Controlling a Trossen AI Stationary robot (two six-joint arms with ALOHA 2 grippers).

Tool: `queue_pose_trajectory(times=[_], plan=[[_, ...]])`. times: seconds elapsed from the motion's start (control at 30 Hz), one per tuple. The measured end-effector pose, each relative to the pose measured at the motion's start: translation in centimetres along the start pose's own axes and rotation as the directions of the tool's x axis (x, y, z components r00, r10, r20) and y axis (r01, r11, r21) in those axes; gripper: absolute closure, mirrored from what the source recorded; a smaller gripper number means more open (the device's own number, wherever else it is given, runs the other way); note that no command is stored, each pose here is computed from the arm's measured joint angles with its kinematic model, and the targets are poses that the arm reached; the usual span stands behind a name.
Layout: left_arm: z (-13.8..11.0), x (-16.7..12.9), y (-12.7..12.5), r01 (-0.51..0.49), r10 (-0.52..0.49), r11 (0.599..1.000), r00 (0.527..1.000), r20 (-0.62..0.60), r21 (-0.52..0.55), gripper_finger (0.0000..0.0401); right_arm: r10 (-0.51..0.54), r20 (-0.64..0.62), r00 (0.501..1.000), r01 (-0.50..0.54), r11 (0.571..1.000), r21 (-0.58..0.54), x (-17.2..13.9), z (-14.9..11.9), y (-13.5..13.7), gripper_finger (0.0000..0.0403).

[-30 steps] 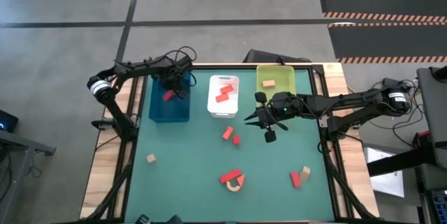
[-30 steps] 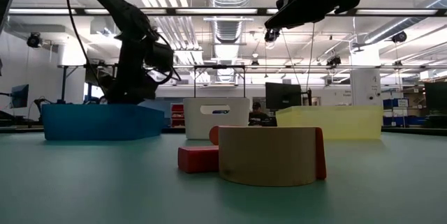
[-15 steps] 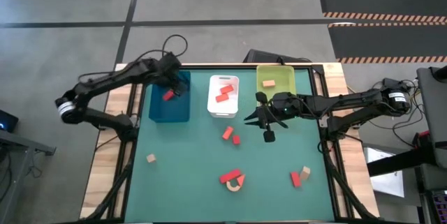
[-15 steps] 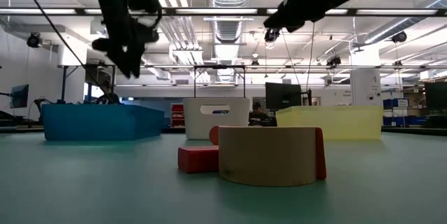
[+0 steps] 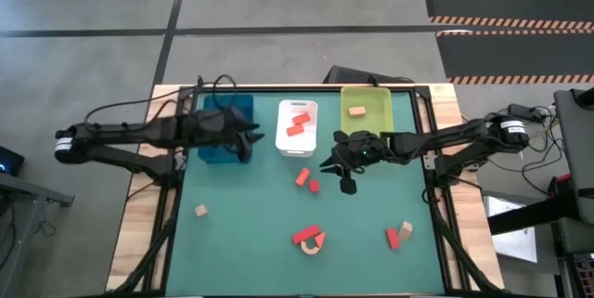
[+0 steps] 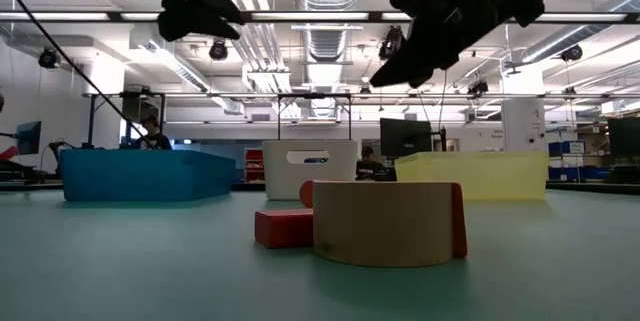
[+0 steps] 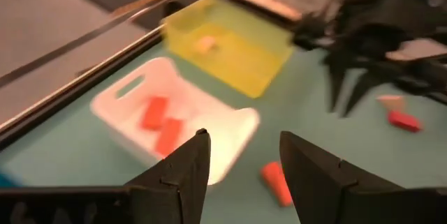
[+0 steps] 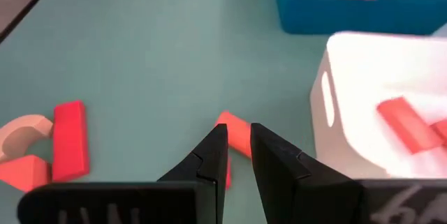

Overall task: Sort & place blocks by color
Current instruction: Put the top left red block into the blue bin

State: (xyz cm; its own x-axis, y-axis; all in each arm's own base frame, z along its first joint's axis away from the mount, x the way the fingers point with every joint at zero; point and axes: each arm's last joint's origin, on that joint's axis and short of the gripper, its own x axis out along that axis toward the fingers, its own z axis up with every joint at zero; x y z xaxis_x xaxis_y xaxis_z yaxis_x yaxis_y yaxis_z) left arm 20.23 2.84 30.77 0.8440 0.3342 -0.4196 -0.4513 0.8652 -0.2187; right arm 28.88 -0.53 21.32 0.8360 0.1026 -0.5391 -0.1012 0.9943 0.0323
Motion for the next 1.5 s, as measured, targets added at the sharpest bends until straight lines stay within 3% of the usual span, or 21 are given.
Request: queue_pose_trajectory(times=[0.33, 0.67, 1.03, 1.3, 1.5], plan=[[-3.5, 0.7, -1.9, 0.166, -0.167, 0.986, 0.982, 0.092, 0.021, 0.0245, 0.015, -0.029, 0.999, -0.013, 0.996, 0.085, 0.6, -0.4, 1.3, 0.0349], [-5.0, 1.4, -1.7, 0.169, -0.17, 0.985, 0.982, 0.083, 0.026, 0.0245, -0.055, 0.007, 0.998, 0.054, 0.996, 0.071, 0.3, 1.1, 3.9, 0.0349], [-5.3, 1.4, -1.6, 0.165, -0.167, 0.986, 0.983, 0.076, 0.027, 0.0245, -0.148, -0.056, 0.987, 0.151, 0.987, 0.061, 0.0, 3.4, 5.5, 0.0349], [-5.6, 1.5, -1.4, 0.161, -0.162, 0.987, 0.985, 0.065, 0.029, 0.0245, -0.16, -0.236, 0.958, 0.174, 0.984, 0.042, 0.8, 3.6, 6.3, 0.0349], [-5.6, 1.5, -1.4, 0.161, -0.163, 0.987, 0.985, 0.065, 0.029, 0.0245, -0.163, -0.394, 0.905, 0.186, 0.982, 0.019, 1.1, 3.5, 7.1, 0.0349]])
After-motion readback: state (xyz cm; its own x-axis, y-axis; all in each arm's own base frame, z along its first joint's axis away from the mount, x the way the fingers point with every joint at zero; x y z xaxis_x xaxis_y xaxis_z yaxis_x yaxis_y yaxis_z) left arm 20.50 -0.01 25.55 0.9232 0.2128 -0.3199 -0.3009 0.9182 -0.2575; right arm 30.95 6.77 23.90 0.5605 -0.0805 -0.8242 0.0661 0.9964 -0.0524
